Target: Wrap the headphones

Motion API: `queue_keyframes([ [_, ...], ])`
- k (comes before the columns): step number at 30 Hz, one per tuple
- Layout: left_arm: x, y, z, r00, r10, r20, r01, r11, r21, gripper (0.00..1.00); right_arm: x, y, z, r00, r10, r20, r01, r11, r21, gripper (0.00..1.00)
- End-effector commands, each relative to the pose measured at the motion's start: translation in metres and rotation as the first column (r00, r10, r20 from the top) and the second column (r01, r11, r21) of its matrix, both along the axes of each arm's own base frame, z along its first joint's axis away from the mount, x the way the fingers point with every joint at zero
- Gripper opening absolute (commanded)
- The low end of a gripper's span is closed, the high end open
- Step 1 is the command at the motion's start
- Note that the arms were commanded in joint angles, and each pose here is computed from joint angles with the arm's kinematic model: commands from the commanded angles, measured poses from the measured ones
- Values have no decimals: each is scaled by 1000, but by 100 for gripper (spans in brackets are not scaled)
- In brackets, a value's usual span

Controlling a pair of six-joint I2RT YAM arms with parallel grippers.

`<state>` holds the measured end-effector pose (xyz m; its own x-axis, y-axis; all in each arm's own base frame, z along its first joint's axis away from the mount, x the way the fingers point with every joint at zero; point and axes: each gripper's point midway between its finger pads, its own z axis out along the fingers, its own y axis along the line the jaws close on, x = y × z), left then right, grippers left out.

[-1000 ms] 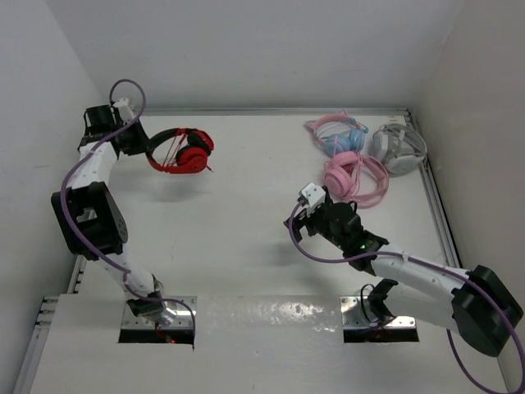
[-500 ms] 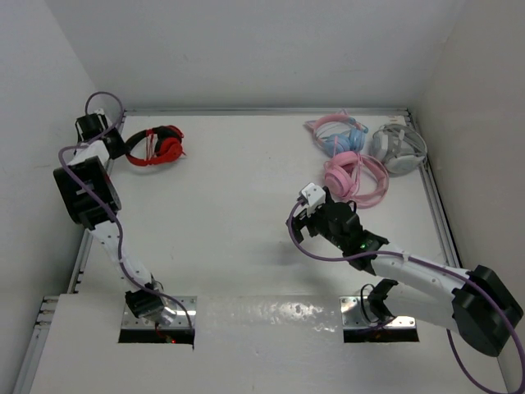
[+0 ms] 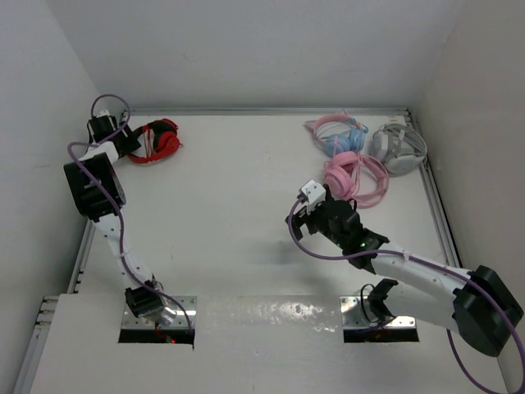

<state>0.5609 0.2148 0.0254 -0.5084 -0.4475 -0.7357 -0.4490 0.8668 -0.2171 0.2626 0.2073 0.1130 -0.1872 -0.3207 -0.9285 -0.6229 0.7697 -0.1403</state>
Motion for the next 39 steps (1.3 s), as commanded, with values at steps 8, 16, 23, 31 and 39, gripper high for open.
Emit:
queue_keyframes([
  [8,-28,-2,108,995,-58,83,43,984,175,100,7,4,19,999,-31,14,30,998,59,99],
  [16,-128,-43,144,966,-253,-45,254,913,319,100,5,-9,0,995,-86,-48,86,996,6,99],
  [23,-245,-95,38,852,-425,-307,493,848,196,100,2,-15,-2,994,-108,-31,108,994,29,99],
  [31,-248,-99,33,909,-349,-230,389,907,162,100,4,-13,0,994,-105,-27,106,994,36,99],
  [39,-239,-98,23,908,-352,-229,387,913,131,100,2,-29,-5,985,-170,-2,170,984,50,99],
])
